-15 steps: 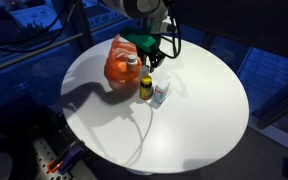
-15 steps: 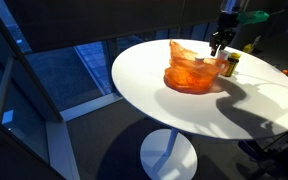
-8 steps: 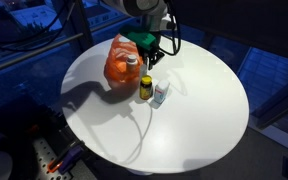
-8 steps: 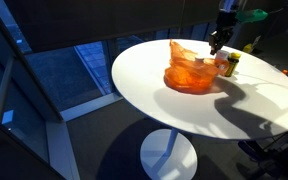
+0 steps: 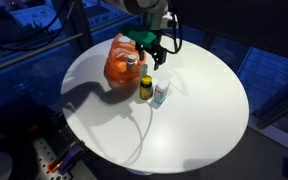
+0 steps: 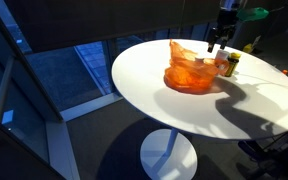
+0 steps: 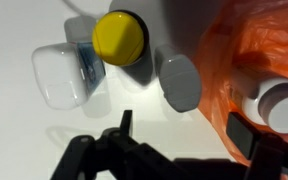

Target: Put the lotion bottle in the plastic bag

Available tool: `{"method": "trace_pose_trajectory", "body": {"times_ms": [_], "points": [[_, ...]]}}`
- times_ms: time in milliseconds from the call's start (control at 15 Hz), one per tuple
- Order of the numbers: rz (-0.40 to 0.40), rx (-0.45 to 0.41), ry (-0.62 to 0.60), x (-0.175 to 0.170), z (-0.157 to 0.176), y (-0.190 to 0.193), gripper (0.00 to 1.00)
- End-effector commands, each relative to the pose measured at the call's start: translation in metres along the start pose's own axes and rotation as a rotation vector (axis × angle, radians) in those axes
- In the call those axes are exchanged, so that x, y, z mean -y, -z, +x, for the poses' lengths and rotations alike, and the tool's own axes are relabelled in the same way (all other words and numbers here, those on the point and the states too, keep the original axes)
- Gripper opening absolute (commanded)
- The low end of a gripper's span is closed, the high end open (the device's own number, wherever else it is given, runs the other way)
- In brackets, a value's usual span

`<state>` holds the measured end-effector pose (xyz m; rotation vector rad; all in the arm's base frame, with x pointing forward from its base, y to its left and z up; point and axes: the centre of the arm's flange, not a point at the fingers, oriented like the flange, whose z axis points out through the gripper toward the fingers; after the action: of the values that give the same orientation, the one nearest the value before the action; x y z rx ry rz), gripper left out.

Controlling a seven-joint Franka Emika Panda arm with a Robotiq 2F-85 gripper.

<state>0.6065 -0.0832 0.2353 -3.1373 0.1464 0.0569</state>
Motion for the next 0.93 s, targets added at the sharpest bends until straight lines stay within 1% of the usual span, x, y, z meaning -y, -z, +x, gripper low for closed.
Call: {"method": "trace_pose_trajectory", "body": {"times_ms": [0, 200, 400, 533, 667, 800, 867], "points": [[-0.015, 0.033, 0.025, -0.004, -0.014, 0.012, 1.00], [-0.025, 0.076, 0.049, -0.004, -0.021, 0.009, 1.00], [-0.036, 0.099, 0.072, -0.002, -0.026, 0.003, 1.00], [-0.039, 0.106, 0.083, -0.001, -0.028, -0.002, 0.74], [-0.042, 0.104, 0.084, 0.001, -0.028, -0.004, 0.58], [-0.043, 0.103, 0.083, 0.002, -0.028, -0.004, 0.40], [-0.041, 0.099, 0.079, 0.004, -0.028, -0.002, 0.34]]}}
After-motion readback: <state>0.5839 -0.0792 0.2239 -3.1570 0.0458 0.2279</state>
